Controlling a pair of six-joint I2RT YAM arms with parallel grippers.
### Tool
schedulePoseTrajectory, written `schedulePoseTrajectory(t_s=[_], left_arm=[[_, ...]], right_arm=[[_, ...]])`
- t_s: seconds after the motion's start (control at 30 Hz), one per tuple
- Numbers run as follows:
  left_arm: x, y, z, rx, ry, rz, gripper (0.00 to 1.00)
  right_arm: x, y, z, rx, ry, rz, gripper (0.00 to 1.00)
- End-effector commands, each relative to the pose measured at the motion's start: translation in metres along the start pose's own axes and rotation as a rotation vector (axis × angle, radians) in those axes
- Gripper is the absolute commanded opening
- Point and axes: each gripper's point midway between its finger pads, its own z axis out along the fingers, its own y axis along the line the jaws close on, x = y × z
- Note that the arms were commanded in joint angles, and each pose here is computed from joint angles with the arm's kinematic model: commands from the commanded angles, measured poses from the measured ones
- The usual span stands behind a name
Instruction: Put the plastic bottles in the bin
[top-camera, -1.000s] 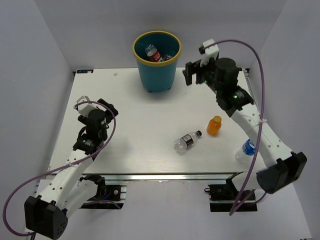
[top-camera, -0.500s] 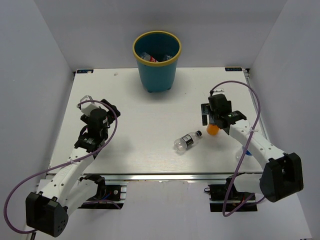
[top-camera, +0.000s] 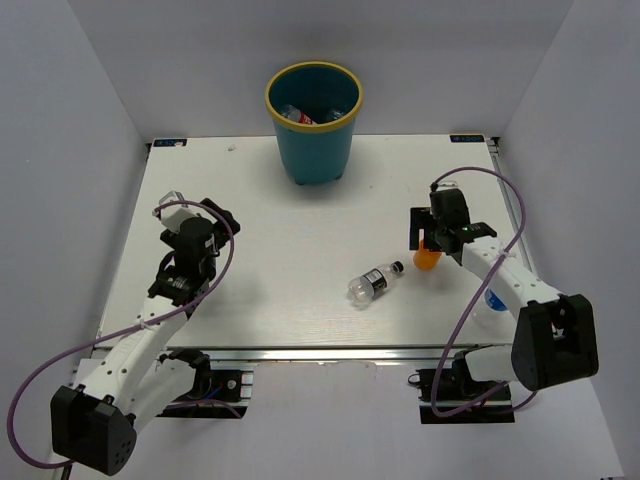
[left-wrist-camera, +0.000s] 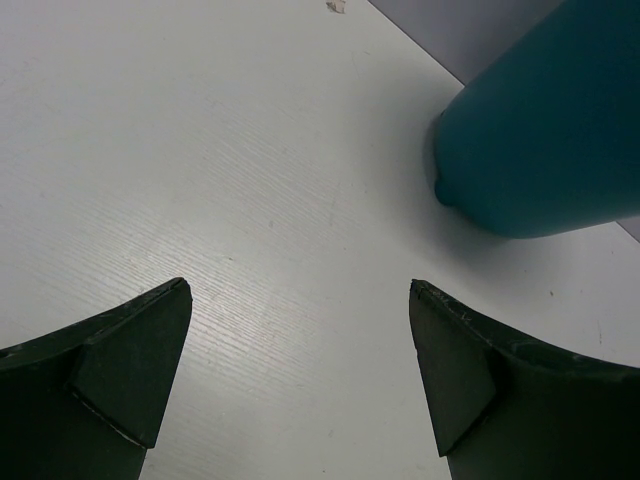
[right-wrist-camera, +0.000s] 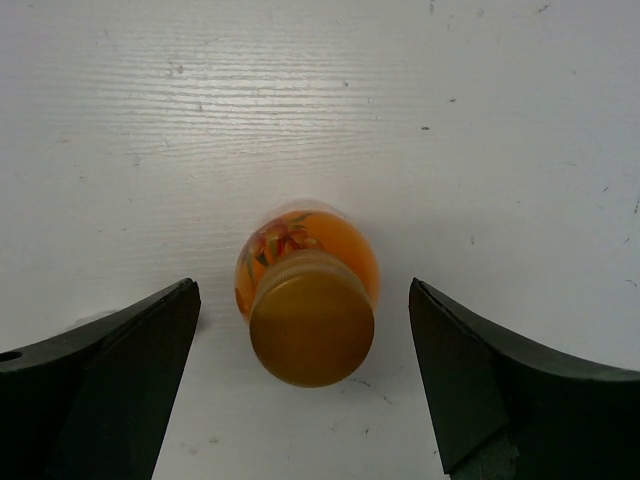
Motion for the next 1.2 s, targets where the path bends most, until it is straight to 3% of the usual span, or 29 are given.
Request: schedulePoseTrajectory(t_s=[0.0, 0.23, 0.3, 0.43, 0.6, 0.93, 0.97, 1.17], left_arm=[[-0.015, -0.002, -0.005, 0.003, -0.039, -0.024, 0.98], [-0.015, 0.001, -0.005, -0.009, -0.042, -0.021, 0.98], [-0.015, 0.001, -0.005, -0.01, -0.043, -0.023, 0.98], [-0.016, 0.002, -0.005, -0.019, -0.045, -0.02, 0.98], [-0.015, 0.003, -0.004, -0.02, -0.048, -0.024, 0.98], [-0.015, 0.006, 0.0, -0.049, -0.052, -0.007, 0.98], [-0.016, 0.007, 0.0, -0.054, -0.053, -0.005, 0.98], [-0.012, 0.01, 0.005, -0.084, -0.046, 0.016, 0.98]], right_arm=[[-0.001, -0.001, 0.01, 0.0, 0.001, 0.046, 0.89], [0.01, -0.005, 0.028, 0.02, 0.049, 0.065, 0.87], [0.007, -0.004, 0.031, 0.013, 0.04, 0.069, 0.82], [0.0, 0.006, 0.028, -0.05, 0.034, 0.054, 0.57], [-0.035, 0.017, 0.006, -0.129, -0.067, 0.048, 0.45], [-0.217, 0.125, -0.103, -0.517, -0.56, -0.182, 0.46], [-0.248, 0.138, -0.128, -0.551, -0.657, -0.19, 0.46], [-0.332, 0.18, -0.134, -0.518, -0.853, -0.232, 0.47]])
